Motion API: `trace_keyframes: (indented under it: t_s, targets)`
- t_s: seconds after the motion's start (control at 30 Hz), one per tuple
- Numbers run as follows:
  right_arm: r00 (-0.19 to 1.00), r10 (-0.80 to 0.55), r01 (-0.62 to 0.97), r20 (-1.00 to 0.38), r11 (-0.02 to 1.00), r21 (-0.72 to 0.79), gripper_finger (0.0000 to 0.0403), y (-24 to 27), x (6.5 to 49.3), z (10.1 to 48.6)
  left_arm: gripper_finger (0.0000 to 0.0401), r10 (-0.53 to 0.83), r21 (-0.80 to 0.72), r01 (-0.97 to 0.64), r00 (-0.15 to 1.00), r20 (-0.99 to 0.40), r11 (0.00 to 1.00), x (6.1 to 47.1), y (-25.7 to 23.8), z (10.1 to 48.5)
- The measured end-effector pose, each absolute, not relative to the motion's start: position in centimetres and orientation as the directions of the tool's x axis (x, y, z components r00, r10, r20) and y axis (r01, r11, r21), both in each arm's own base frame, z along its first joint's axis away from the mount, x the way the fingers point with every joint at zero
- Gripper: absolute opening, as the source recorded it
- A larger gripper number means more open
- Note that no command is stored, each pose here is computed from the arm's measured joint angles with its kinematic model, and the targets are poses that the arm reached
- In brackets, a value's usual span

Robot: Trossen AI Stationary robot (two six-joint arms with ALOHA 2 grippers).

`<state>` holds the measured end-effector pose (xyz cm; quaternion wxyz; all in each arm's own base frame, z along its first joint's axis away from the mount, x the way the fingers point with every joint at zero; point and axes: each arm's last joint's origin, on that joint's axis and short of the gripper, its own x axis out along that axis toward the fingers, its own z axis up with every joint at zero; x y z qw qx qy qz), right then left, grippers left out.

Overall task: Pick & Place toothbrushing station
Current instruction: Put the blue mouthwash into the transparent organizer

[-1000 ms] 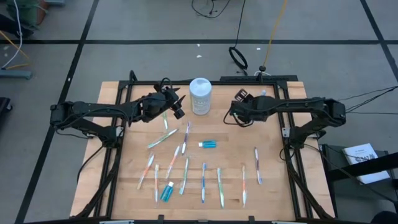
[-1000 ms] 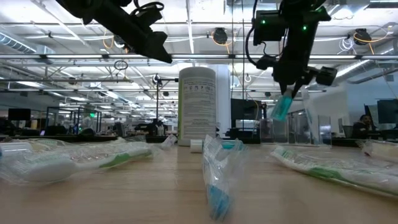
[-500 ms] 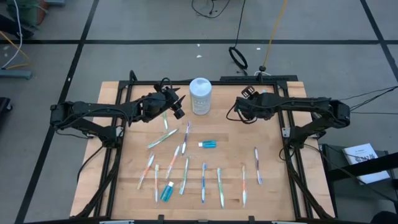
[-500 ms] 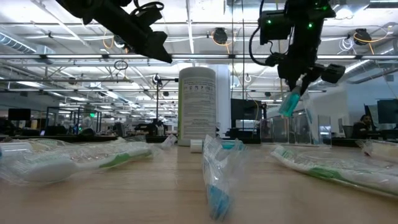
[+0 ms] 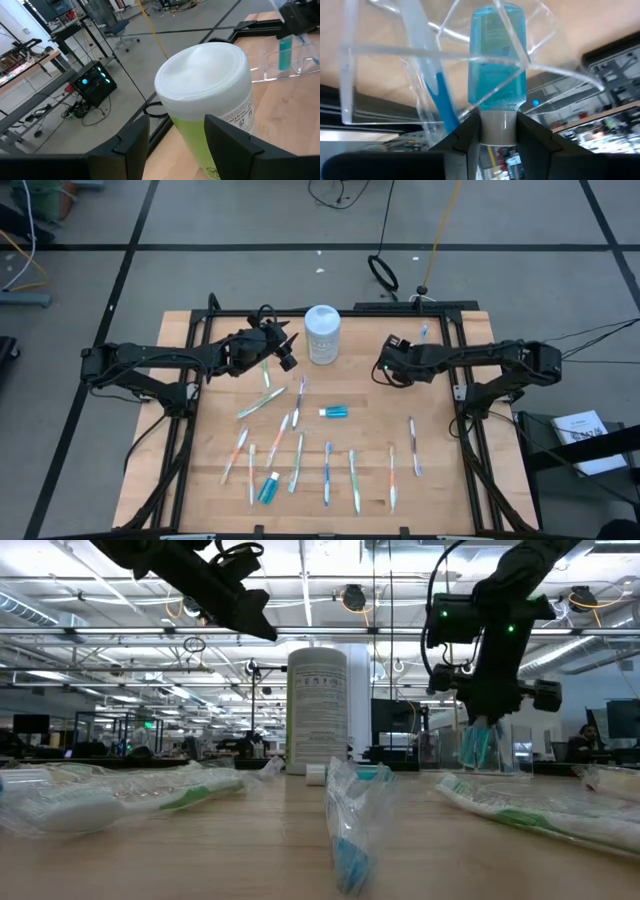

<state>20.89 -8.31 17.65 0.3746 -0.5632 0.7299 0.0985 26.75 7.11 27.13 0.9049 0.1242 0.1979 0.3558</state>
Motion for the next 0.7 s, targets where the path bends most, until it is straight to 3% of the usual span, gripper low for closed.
trace_keyframes:
  t_s: [0.5,0.7]
  targets:
    - [-0.044,-0.742,-0.899,-0.669,0.321,-0.298,0.0094,-5.0,20.8,17.4,0.0195,0.693,0.353,-0.600,0.669,-0.269,0.718,26.8,7.1,27.1]
    - [0.013,-0.743,-0.911,-0.670,0.267,-0.314,0.0095,-3.5,21.1,17.5,0.0196,0.693,0.324,-0.616,0.676,-0.250,0.718,26.8,7.1,27.4]
